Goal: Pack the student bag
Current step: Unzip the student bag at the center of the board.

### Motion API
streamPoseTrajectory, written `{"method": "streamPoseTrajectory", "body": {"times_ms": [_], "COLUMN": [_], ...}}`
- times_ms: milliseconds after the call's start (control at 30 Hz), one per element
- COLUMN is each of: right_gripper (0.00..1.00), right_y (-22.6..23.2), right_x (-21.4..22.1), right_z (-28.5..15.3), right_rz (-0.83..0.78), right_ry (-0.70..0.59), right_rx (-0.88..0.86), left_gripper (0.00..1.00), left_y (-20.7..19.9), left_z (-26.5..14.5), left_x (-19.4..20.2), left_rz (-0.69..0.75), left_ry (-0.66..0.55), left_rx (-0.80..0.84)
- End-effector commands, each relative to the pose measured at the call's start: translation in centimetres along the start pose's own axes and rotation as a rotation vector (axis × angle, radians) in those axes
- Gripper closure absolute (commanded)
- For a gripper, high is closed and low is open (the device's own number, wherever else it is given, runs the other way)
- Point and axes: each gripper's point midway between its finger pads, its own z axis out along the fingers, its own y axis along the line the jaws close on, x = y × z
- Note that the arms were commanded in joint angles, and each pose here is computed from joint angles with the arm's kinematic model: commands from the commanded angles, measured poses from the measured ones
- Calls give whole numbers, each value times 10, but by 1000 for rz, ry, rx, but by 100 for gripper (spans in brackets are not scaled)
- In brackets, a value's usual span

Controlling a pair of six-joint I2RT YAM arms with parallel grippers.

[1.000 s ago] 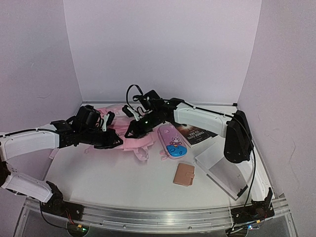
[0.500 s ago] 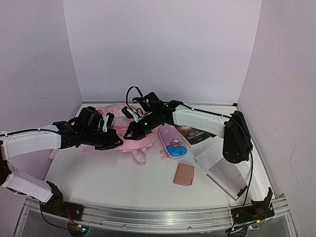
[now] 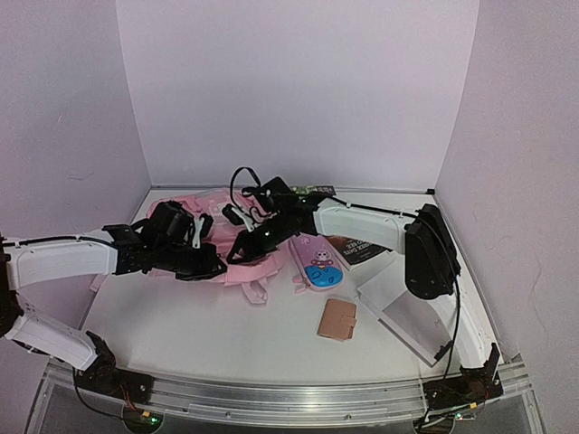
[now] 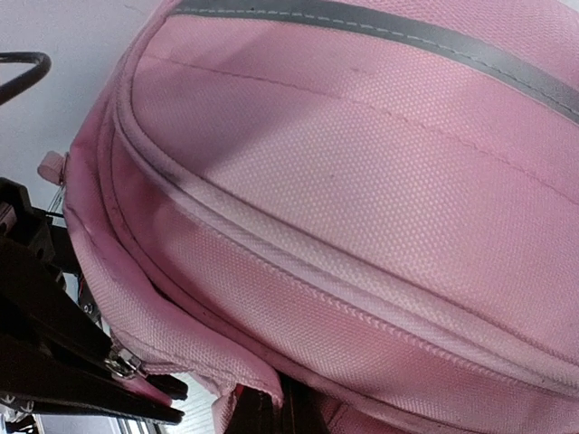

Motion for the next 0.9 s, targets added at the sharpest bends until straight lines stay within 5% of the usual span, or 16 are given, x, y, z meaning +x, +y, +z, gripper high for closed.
{"method": "streamPoseTrajectory", "body": {"times_ms": [0, 233, 467, 633, 733, 867], "right_gripper": [100, 100, 100, 100, 100, 100], "right_y": [7, 3, 7, 5, 2, 0], "right_x": [-20, -27, -32, -22, -15, -8], "right_z": [-2, -7, -2, -2, -1, 3], "right_rz": [-71, -81, -59, -76, -84, -97], "right_ry": [-90, -109, -114, -93, -76, -60], "right_rx": [9, 27, -9, -3, 1, -6], "left_gripper": [99, 99, 99, 93, 81, 48], "left_y": [-77, -31, -70, -87, -81, -59], "left_z": [-51, -75, -6, -2, -25, -58], "left_x": [-24, -22, -6, -9, -16, -21], "left_rz": [161, 67, 104, 157, 151, 114], "left_ry": [-119, -157, -15, -21, -92, -176], "left_rx": [265, 36, 171, 179, 163, 77]}}
